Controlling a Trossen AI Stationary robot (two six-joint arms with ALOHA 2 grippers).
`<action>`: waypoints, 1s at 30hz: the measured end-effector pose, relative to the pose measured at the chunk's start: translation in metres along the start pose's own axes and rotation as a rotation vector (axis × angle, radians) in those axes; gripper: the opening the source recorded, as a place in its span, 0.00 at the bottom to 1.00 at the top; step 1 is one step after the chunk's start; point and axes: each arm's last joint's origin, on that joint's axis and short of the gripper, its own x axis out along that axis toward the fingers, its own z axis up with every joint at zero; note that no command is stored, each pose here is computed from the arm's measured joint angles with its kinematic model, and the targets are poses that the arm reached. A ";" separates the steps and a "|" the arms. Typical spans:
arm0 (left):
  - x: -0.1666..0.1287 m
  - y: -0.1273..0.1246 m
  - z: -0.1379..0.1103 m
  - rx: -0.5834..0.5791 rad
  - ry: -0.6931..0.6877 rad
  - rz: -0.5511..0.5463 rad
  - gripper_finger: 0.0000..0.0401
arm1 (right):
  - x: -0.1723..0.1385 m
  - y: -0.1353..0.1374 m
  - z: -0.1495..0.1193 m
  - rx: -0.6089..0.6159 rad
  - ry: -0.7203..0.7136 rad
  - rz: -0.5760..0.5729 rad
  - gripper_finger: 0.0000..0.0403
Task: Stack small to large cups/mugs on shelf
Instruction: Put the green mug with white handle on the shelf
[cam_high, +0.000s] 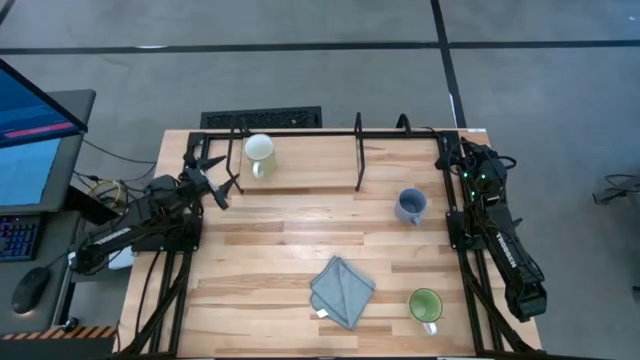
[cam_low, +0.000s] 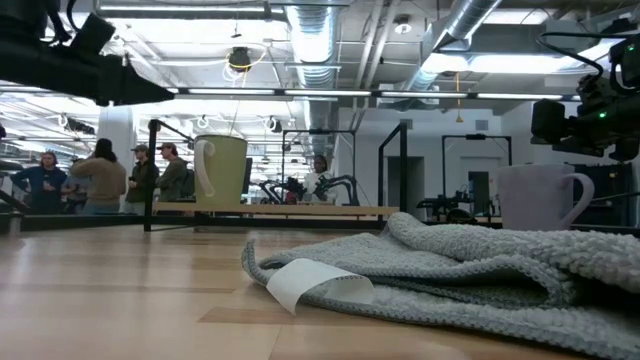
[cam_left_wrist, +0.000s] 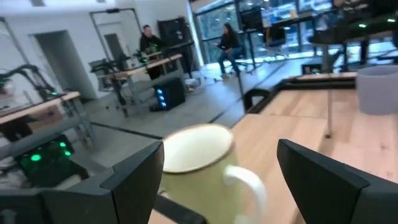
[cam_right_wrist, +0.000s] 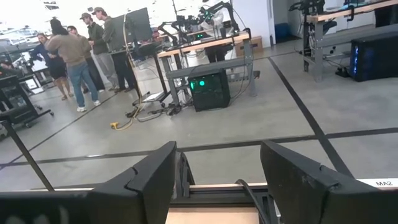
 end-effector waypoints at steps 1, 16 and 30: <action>0.000 0.001 0.000 0.000 0.003 0.013 0.76 | 0.000 0.000 0.000 0.000 0.000 0.000 0.63; 0.001 0.016 -0.005 0.009 0.056 0.163 0.76 | 0.000 0.000 0.000 0.000 0.000 0.000 0.63; -0.001 0.034 -0.005 0.025 0.043 0.322 0.76 | 0.000 0.000 0.000 -0.002 0.000 0.000 0.63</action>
